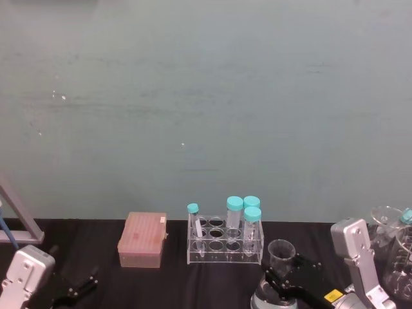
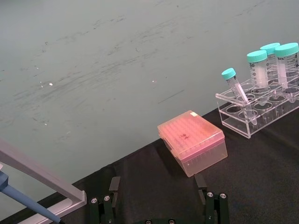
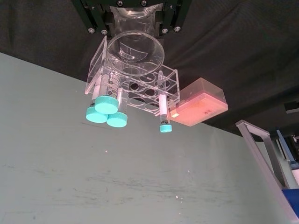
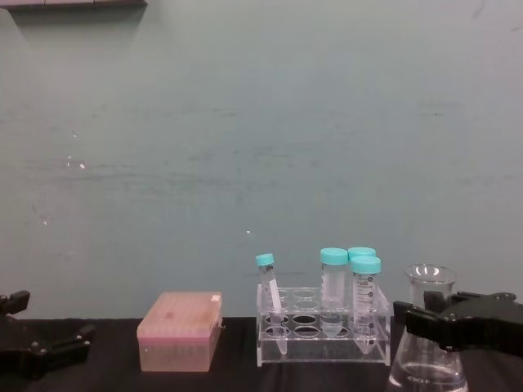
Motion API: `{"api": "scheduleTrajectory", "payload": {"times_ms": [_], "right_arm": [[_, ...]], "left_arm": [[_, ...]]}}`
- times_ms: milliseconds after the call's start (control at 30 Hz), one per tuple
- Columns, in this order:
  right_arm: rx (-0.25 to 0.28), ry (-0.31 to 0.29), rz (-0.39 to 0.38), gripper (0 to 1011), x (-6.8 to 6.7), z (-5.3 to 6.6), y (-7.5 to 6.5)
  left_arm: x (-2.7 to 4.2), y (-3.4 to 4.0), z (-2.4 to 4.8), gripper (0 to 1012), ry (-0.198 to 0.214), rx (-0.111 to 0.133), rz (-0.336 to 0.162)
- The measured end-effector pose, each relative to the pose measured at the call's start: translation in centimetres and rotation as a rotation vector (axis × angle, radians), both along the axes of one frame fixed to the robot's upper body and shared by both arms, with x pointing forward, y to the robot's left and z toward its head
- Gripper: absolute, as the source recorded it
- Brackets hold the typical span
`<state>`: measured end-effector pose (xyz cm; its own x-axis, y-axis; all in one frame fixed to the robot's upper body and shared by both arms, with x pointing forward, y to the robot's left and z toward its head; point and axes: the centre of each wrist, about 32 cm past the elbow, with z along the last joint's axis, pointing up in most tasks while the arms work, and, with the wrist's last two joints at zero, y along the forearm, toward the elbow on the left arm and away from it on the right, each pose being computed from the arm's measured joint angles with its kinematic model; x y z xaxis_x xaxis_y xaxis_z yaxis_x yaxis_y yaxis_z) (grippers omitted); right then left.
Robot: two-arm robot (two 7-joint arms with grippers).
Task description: Pick up the beaker with the right gripper, shake it three times, and then put it down.
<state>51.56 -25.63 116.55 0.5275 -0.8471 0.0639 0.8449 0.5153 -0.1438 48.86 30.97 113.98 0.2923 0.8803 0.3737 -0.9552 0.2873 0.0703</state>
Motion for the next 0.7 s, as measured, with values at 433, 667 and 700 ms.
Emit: {"api": "scheduleTrajectory", "payload": {"times_ms": [433,667,700], "right_arm": [[0.008,0.002,-0.004,458,0.0,0.0,-0.2],[0.045,-0.019,-0.017,458,0.2,1.5,-0.8],[0.049,-0.025,-0.015,458,0.2,1.8,-0.8]], "left_arm": [[0.00,0.00,0.00,1000,0.000,0.000,0.000],[0.00,0.00,0.00,1000,0.000,0.000,0.000],[0.00,0.00,0.00,1000,0.000,0.000,0.000]]}}
